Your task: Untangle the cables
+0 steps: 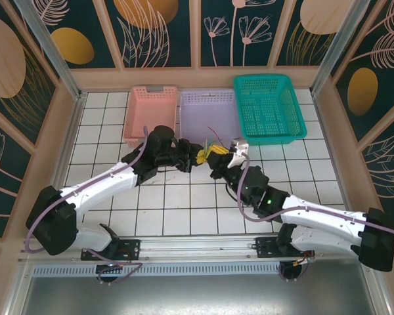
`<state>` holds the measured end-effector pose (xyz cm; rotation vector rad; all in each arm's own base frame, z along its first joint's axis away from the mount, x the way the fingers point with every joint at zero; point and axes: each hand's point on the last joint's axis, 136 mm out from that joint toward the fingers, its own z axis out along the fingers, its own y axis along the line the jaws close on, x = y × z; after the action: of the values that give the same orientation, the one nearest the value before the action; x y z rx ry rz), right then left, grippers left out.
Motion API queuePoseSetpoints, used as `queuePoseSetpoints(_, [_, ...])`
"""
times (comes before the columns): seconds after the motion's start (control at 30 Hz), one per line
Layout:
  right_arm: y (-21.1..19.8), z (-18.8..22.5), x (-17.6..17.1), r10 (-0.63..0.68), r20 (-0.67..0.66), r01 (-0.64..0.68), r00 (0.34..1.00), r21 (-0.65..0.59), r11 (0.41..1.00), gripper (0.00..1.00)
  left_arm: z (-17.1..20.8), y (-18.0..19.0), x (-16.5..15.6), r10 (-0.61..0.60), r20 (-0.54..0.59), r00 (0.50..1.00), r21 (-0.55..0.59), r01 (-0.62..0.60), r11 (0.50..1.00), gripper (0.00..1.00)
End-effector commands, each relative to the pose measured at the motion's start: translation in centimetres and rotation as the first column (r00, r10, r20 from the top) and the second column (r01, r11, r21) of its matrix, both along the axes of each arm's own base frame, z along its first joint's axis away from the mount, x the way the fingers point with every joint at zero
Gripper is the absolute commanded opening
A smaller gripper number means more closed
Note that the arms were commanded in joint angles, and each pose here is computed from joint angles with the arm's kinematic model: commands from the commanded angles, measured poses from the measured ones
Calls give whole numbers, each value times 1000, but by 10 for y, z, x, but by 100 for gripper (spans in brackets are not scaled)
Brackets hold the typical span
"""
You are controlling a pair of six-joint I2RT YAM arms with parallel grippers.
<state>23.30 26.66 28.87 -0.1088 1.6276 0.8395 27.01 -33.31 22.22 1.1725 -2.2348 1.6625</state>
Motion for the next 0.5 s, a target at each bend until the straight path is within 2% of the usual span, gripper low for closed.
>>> queuePoseSetpoints(0.0, [5, 47, -11, 190, 48, -196, 981, 178, 964, 0, 36, 26, 42, 181, 108, 977, -16, -181, 983, 33])
queuePoseSetpoints(0.03, [1, 53, -5, 228, 43, -232, 973, 191, 954, 0, 40, 27, 39, 168, 122, 978, -3, -169, 986, 49])
queuePoseSetpoints(0.1, [-2, 61, 2, 315, 40, -317, 948, 183, 931, 0, 45, 30, 36, 147, 155, 977, 24, -152, 988, 68])
queuePoseSetpoints(0.2, [-5, 60, 3, 400, 31, -401, 916, 102, 910, 0, 53, 35, 32, 125, 194, 973, 49, -137, 989, 76])
queuePoseSetpoints(0.33, [-12, 56, -2, 397, 89, -394, 914, -45, 918, 0, 57, 30, 24, 49, 207, 977, 63, -64, 996, 82])
queuePoseSetpoints(0.47, [-14, 58, -1, 389, 137, -381, 911, -82, 921, 0, 59, 16, 22, -49, 227, 973, 94, 29, 995, 87])
